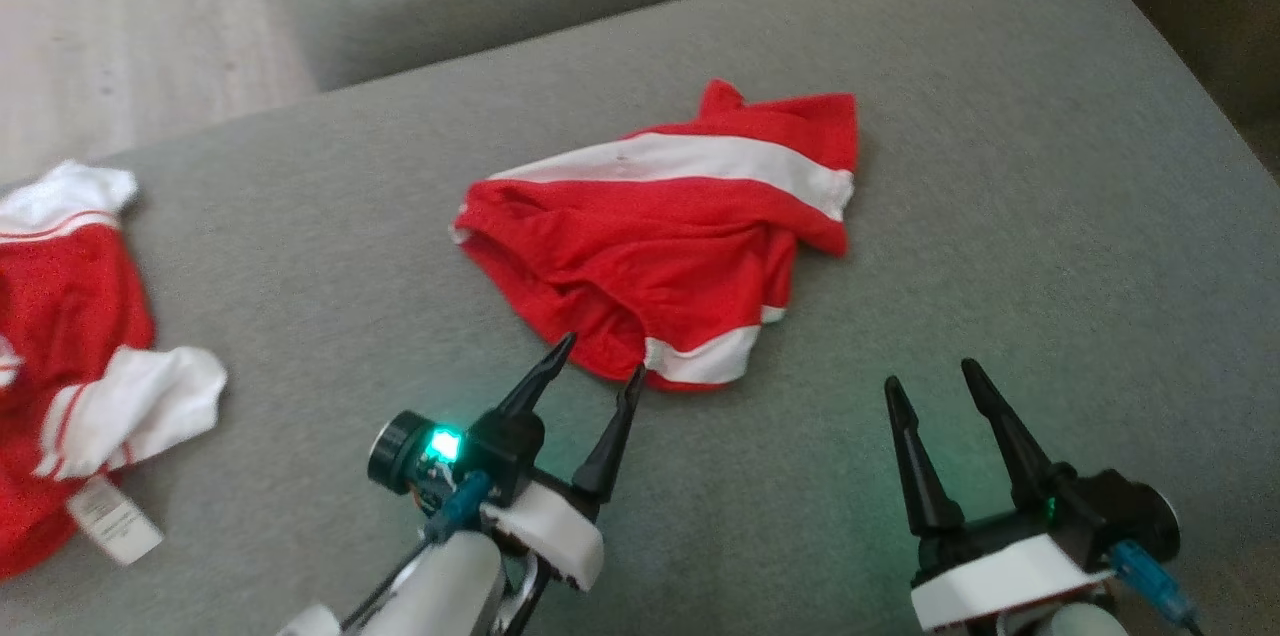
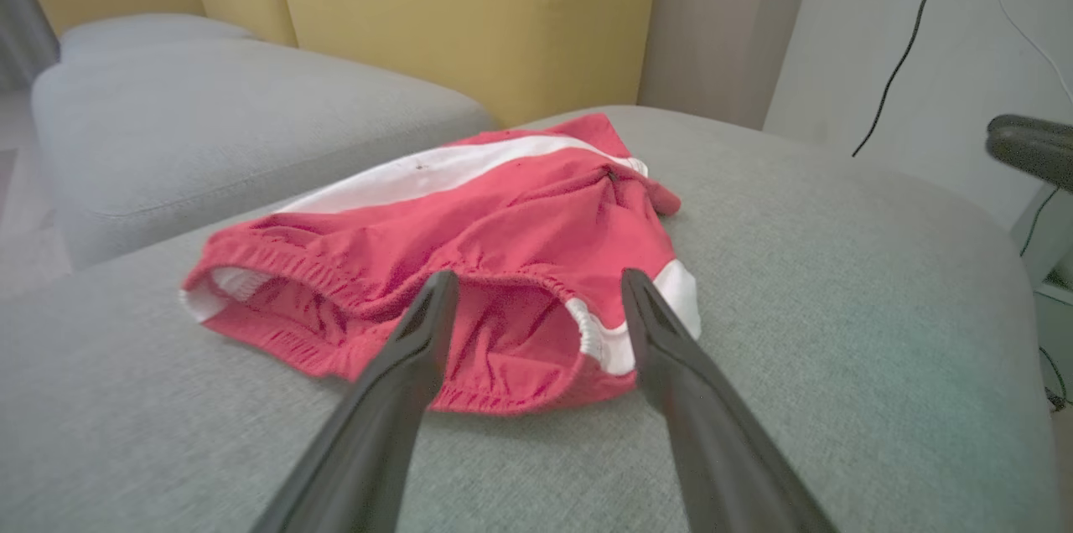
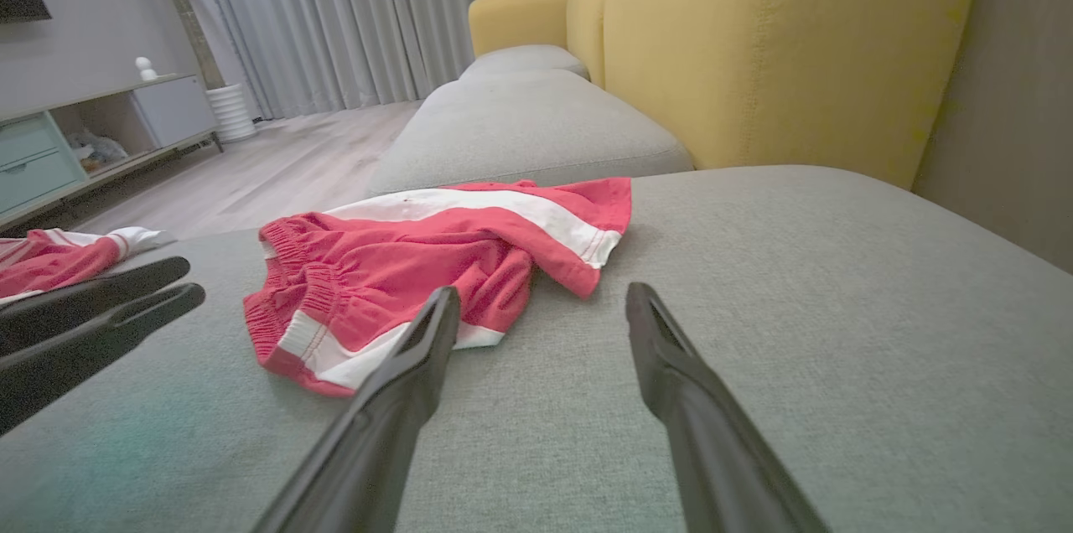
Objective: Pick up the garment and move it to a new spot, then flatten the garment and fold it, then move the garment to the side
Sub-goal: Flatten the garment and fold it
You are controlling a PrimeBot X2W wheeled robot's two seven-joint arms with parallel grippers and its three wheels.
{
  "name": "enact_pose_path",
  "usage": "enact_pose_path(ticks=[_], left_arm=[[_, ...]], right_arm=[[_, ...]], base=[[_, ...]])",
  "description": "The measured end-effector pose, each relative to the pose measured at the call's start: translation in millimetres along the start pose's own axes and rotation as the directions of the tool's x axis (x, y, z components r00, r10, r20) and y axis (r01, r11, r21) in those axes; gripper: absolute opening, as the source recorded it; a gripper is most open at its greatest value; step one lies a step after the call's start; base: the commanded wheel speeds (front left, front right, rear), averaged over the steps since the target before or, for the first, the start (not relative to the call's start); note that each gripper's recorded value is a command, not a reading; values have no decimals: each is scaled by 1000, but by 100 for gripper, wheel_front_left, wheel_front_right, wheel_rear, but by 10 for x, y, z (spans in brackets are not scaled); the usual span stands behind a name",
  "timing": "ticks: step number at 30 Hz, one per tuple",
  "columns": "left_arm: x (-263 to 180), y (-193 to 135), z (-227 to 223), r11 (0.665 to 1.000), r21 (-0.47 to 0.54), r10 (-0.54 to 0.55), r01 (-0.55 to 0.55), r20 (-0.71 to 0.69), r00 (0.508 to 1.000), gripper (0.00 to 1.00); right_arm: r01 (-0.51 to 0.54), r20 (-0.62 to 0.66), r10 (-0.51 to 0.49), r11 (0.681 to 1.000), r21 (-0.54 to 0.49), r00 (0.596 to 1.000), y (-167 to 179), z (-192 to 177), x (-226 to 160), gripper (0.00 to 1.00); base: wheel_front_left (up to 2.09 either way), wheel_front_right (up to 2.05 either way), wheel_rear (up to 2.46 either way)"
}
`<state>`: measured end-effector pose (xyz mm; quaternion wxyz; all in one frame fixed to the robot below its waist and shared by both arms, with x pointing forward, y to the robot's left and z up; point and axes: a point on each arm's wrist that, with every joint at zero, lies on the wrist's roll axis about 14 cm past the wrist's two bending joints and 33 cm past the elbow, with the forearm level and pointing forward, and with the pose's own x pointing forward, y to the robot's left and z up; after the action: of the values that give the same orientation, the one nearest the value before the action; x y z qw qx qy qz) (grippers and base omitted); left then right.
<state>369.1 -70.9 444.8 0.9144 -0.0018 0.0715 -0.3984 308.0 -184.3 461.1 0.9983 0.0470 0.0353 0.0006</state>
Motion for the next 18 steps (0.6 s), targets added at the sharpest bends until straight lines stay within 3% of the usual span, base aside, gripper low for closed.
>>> enact_pose_path(ticks=[6,17,18], left_arm=[[222,-165,-317,995,-57,-93,87,-111,989,100],[314,-314,-401,985,-101,-151,137,-147,977,99],[318,-322,-408,985,-103,-150,136,-151,977,84]], right_arm=[[61,-25,-61,998,8,998,-148,-56,-56,100],[82,-33,-81,997,11,996,-181,-74,-130,100],[83,-32,-83,996,11,996,-182,-74,-138,100]], base=[[0,0,0],[0,0,0],[0,0,0]])
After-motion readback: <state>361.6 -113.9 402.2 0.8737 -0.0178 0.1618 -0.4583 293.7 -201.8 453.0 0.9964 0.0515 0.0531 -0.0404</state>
